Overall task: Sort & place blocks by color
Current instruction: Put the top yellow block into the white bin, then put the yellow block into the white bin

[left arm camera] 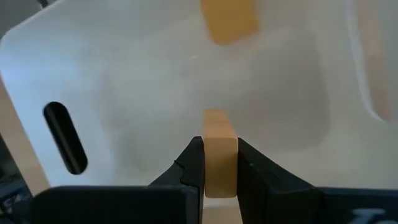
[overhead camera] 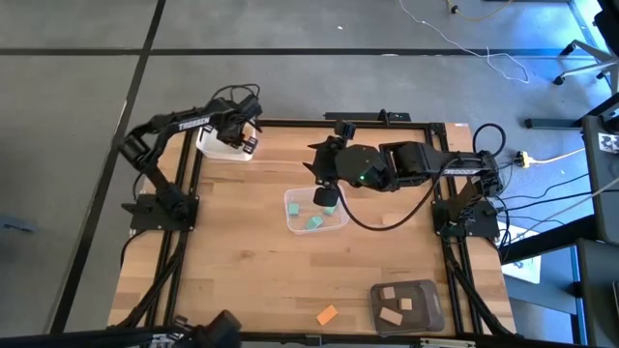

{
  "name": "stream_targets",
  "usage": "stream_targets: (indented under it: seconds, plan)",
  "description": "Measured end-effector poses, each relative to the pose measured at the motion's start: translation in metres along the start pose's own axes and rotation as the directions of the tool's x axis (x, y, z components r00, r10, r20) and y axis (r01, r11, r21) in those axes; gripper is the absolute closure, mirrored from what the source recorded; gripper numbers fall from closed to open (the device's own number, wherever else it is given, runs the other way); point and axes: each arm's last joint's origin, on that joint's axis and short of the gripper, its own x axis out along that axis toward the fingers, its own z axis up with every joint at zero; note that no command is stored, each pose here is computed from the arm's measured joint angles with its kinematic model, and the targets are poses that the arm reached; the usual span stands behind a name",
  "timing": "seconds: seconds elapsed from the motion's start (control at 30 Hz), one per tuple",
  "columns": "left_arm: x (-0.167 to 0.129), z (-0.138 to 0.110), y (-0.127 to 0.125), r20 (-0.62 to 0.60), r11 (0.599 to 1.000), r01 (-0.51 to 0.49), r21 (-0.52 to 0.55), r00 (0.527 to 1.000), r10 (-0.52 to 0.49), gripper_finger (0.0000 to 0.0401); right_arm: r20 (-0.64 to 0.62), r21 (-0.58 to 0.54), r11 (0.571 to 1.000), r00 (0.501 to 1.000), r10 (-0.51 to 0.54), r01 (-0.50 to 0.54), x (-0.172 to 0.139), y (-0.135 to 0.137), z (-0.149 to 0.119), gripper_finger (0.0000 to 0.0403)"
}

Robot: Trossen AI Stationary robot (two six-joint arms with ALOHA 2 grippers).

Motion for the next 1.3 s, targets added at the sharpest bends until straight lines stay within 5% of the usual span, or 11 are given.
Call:
stream_targets:
  seconds: [0.67, 0.93, 1.3]
  plan:
    - [0.015, 0.007, 0.022, -0.051, 0.999, -0.006, -0.054, 0.999, 0.003, 0.0354, 0.000, 0.000, 1.000, 1.000, 0.000, 0.000, 0.000, 0.000, 0.000, 0.0210]
    - [0.015, 0.010, 0.022, -0.024, 0.998, -0.017, -0.060, 1.000, 0.016, 0.0306, 0.001, 0.000, 1.000, 1.000, 0.000, 0.000, 0.000, 0.000, 0.000, 0.0210]
    - [0.012, 0.009, 0.019, -0.011, 0.999, -0.005, -0.051, 1.000, 0.005, 0.0298, -0.006, -0.004, 1.000, 1.000, 0.001, -0.001, 0.000, 0.000, -0.001, 0.0210]
